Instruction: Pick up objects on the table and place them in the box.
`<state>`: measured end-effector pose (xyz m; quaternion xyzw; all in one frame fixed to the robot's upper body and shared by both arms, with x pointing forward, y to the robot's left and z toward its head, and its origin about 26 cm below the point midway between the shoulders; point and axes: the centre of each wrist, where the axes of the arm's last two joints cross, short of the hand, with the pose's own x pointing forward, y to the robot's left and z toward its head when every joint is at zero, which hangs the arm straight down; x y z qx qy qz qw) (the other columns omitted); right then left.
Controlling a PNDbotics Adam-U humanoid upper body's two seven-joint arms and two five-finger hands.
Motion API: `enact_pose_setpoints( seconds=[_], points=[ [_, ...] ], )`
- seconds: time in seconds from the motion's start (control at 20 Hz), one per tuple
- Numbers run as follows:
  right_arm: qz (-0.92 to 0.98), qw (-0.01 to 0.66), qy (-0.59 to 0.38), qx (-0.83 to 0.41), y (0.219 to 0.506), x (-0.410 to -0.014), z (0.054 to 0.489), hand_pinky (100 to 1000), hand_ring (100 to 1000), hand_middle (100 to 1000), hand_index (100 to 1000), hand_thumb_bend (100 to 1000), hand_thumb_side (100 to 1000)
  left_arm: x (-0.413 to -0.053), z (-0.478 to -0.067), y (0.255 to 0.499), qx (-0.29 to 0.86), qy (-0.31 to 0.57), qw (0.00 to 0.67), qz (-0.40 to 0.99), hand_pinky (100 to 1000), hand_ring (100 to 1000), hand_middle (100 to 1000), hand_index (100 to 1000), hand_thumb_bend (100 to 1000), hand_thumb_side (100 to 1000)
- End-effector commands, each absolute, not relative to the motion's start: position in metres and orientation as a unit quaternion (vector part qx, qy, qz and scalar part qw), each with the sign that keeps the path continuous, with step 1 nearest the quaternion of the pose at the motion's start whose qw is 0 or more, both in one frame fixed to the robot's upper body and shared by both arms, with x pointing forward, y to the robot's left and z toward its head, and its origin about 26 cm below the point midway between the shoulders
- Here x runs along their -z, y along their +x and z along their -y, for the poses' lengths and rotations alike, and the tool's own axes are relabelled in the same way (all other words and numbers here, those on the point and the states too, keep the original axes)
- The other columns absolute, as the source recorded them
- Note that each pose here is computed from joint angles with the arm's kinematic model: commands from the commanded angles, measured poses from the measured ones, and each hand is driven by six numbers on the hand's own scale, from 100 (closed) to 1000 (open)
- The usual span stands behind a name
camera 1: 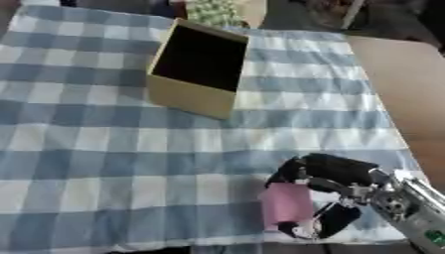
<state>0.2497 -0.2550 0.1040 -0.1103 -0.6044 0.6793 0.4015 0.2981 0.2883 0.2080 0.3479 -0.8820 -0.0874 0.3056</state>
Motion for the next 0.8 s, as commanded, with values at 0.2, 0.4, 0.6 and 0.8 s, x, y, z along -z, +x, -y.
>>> enact_pose_setpoints(
  seconds=[0.2,0.4,0.6,0.8],
  points=[
    [0.617,0.372,-0.102,-0.686,0.256,-0.124,0.269,751,548,497,683,190,381,-0.216,-0.290,0.296,0.091,0.355,0.293,0.883,494,573,612,762,281,930],
    [0.624,0.355,-0.111,-0.688,0.264,-0.144,0.281,746,546,498,677,169,370,-0.215,-0.291,0.295,0.093,0.356,0.295,0.882,492,573,612,762,280,931],
    [0.628,0.324,-0.135,-0.695,0.274,-0.169,0.290,732,539,494,670,135,371,-0.215,-0.291,0.295,0.095,0.356,0.296,0.881,490,579,612,762,279,932],
    [0.636,0.283,-0.167,-0.699,0.283,-0.200,0.292,716,536,494,670,112,375,-0.215,-0.291,0.295,0.097,0.355,0.298,0.881,489,581,612,762,276,933]
  ],
)
